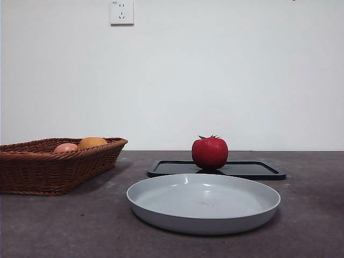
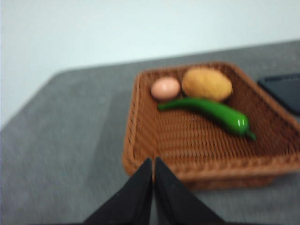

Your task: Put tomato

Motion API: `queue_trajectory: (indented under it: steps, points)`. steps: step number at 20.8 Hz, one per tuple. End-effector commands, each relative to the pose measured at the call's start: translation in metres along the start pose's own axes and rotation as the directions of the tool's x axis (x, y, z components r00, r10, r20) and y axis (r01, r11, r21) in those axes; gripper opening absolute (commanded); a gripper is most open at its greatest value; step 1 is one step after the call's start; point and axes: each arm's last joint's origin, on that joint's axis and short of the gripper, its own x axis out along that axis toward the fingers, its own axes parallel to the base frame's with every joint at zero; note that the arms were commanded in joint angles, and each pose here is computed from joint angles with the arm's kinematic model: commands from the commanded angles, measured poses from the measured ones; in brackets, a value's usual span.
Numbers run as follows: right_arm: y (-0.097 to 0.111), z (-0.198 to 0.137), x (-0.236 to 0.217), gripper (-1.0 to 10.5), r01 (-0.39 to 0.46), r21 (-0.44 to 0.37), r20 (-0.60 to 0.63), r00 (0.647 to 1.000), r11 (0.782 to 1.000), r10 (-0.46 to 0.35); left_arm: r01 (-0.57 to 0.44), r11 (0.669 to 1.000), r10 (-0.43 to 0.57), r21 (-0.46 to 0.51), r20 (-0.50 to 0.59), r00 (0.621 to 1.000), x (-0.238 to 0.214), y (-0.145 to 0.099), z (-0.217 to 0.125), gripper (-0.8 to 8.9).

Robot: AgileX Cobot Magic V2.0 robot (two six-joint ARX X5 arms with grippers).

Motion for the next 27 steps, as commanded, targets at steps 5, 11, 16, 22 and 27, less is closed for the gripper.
queue_trajectory:
  steps: [5,11,16,22,27]
  points:
    - [0.001,0.002,0.001,0.1,-0.011,0.004,0.005,1.000,1.000,0.011,-0.003,0.998,-0.001,-0.068,-0.056,0.998,0.002,-0.001,-0.010,0.07]
    - [0.001,0.002,0.001,0.1,-0.011,0.004,0.005,1.000,1.000,0.011,-0.003,0.998,-0.001,-0.068,-0.057,0.998,0.002,-0.001,-0.010,0.07]
    - [0.001,0.002,0.001,0.1,-0.011,0.004,0.005,1.000,1.000,0.011,-0.003,0.998,-0.001,-0.068,-0.057,0.998,0.002,-0.001,-0.010,0.08]
    - [-0.001,0.002,0.000,0.1,0.020,-0.041,0.014,1.000,0.999,-0.019,-0.003,0.998,-0.001,-0.068,-0.057,0.998,0.002,-0.001,-0.010,0.07]
    - [-0.023,0.002,-0.025,0.1,0.238,0.015,0.216,0.947,0.971,-0.236,-0.003,0.998,-0.001,-0.068,-0.056,0.998,0.002,-0.001,-0.010,0.08]
